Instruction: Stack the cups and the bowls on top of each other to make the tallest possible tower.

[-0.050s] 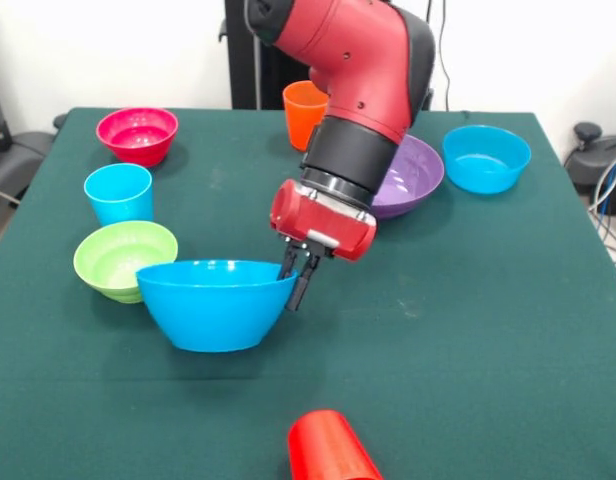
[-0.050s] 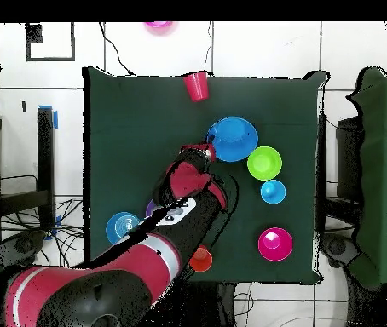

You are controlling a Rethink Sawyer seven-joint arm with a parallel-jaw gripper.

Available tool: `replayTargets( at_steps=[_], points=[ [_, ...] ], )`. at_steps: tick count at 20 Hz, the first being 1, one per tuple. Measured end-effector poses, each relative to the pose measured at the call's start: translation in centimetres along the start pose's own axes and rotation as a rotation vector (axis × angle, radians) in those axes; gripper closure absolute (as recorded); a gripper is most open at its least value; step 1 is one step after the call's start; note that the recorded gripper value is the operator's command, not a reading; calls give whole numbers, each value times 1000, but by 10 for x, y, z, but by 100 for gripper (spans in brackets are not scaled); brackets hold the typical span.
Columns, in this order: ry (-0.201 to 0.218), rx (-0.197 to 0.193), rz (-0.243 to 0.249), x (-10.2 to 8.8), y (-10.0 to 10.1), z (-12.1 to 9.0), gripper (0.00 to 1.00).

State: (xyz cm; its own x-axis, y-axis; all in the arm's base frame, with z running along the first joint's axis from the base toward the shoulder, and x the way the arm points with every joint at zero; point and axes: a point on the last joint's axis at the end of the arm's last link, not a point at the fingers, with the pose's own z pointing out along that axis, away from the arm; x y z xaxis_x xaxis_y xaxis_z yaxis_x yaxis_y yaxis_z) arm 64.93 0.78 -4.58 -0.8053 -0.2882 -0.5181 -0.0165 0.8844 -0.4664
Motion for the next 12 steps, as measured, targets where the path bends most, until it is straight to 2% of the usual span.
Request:
replayTargets(
  at_steps=[3,4,6,7,12],
  points=[
    [-1,-36,25,-1,-1,4,100],
    [0,-64,52,-2,-2,7,100],
    [4,-86,79,-3,-3,11,100],
    [12,-111,115,-4,-6,15,100],
    [36,-175,237,-10,-20,24,100]
  ],
)
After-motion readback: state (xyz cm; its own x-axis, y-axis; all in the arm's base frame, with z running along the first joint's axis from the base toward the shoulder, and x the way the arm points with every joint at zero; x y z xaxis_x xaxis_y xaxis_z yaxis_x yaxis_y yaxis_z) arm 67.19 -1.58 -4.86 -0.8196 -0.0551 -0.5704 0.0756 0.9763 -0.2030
